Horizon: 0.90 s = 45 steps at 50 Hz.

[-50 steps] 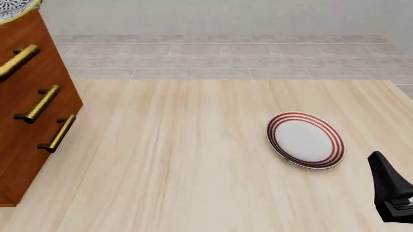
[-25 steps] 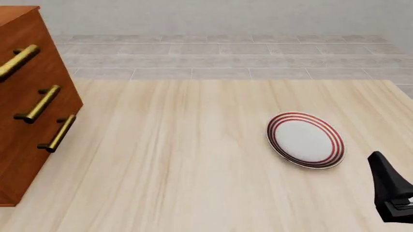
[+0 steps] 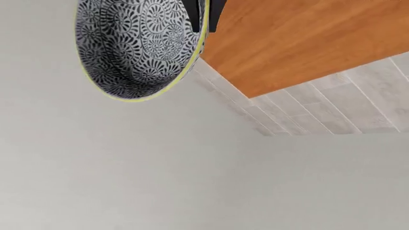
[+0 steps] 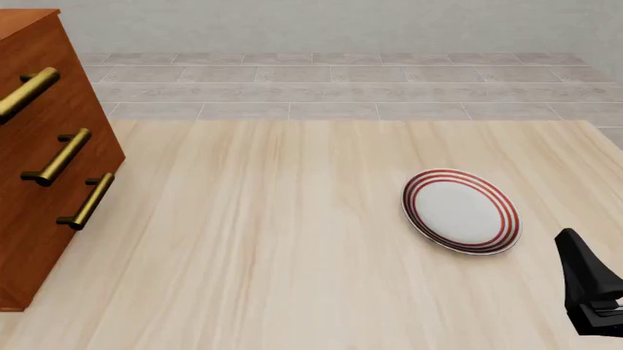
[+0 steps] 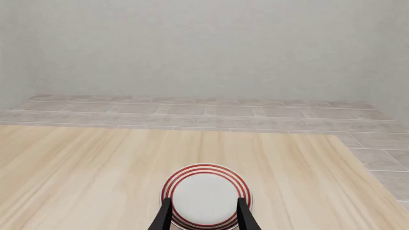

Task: Put the bowl on top of the cabinet.

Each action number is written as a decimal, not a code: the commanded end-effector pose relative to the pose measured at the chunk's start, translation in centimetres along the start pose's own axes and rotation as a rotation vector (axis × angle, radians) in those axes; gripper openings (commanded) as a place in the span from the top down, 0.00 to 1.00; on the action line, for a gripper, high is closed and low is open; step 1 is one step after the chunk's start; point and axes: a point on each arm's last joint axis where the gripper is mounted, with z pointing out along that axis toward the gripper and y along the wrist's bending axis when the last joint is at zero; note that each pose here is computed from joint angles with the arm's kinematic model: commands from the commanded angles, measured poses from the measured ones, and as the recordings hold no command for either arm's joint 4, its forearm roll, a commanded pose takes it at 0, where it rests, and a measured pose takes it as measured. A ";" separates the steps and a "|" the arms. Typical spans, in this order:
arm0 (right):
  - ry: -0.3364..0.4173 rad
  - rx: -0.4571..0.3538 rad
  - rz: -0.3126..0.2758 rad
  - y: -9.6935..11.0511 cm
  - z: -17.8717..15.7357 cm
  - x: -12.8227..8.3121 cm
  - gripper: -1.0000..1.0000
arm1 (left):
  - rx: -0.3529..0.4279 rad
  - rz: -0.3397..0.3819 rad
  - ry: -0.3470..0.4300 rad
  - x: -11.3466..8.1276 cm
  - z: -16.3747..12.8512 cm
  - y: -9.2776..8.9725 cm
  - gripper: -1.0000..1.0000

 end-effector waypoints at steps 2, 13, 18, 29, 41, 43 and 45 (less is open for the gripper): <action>0.001 0.000 -0.002 0.0 0.0 0.0 0.00 | -0.098 -0.011 -0.007 0.9 1.8 2.9 1.00; 0.001 -0.001 -0.002 0.0 0.0 0.0 0.00 | -0.131 0.022 0.017 1.5 2.5 3.8 1.00; 0.001 -0.001 -0.002 0.0 0.0 0.0 0.00 | -0.126 0.037 0.027 1.5 2.4 3.6 1.00; 0.001 0.000 -0.002 0.0 0.0 0.0 0.00 | -0.120 0.051 0.044 1.7 2.5 3.4 1.00; 0.001 0.000 -0.002 0.0 0.0 0.0 0.00 | -0.123 0.067 0.060 2.1 3.0 3.5 1.00; 0.001 0.000 -0.002 0.0 0.0 0.0 0.00 | -0.126 0.067 0.060 2.0 3.1 3.6 1.00; 0.001 -0.001 -0.002 0.0 0.0 0.0 0.00 | -0.125 0.068 0.064 2.2 3.1 3.6 1.00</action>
